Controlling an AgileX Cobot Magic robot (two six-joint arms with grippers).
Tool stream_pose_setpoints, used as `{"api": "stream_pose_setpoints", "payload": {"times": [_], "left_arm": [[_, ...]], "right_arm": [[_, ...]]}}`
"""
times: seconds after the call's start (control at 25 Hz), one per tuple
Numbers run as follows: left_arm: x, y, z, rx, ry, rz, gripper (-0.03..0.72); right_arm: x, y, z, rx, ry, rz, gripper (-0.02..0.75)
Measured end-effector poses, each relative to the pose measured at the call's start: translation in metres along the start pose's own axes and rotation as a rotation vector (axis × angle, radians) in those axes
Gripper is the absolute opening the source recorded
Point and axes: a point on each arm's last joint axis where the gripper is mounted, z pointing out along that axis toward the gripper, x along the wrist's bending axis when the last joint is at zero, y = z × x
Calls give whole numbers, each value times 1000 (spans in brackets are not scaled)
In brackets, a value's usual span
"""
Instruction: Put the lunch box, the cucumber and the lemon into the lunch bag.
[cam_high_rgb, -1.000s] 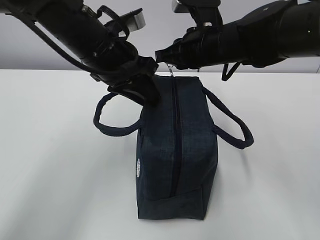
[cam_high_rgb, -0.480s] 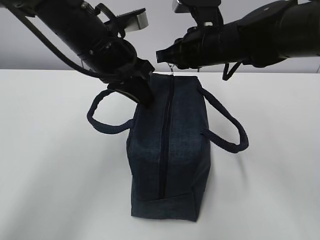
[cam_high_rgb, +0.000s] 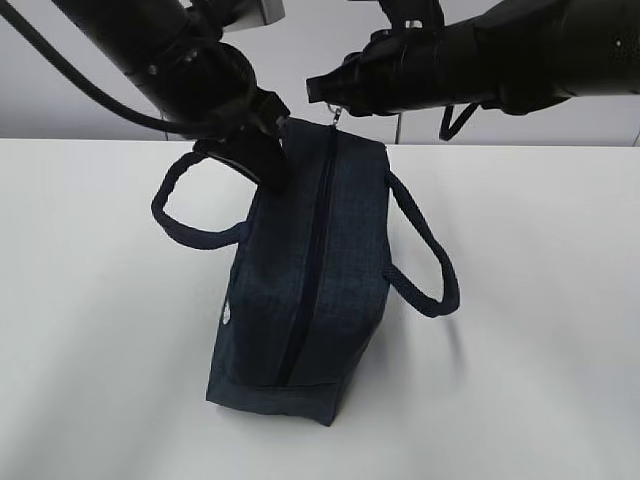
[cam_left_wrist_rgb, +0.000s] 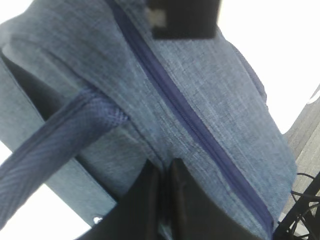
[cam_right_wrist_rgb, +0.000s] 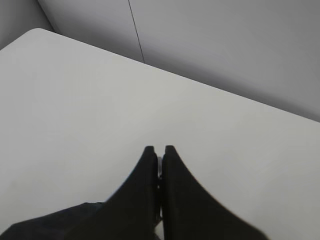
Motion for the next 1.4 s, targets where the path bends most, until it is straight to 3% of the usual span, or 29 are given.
{"api": "stream_pose_setpoints", "payload": {"times": [0.4,0.8,1.4], "left_arm": [[-13,-5,-22,14,-6,48,-5],[-47,-8,-31,6,-19,140,-5],[-78,-10,-43,-34,-55,203,-5]], "right_arm": [[2,7,-1,-18,11,-5,0],[3,9,-1,-23,13,-8,0],[0,10,-1,-29,0,-3,0]]}}
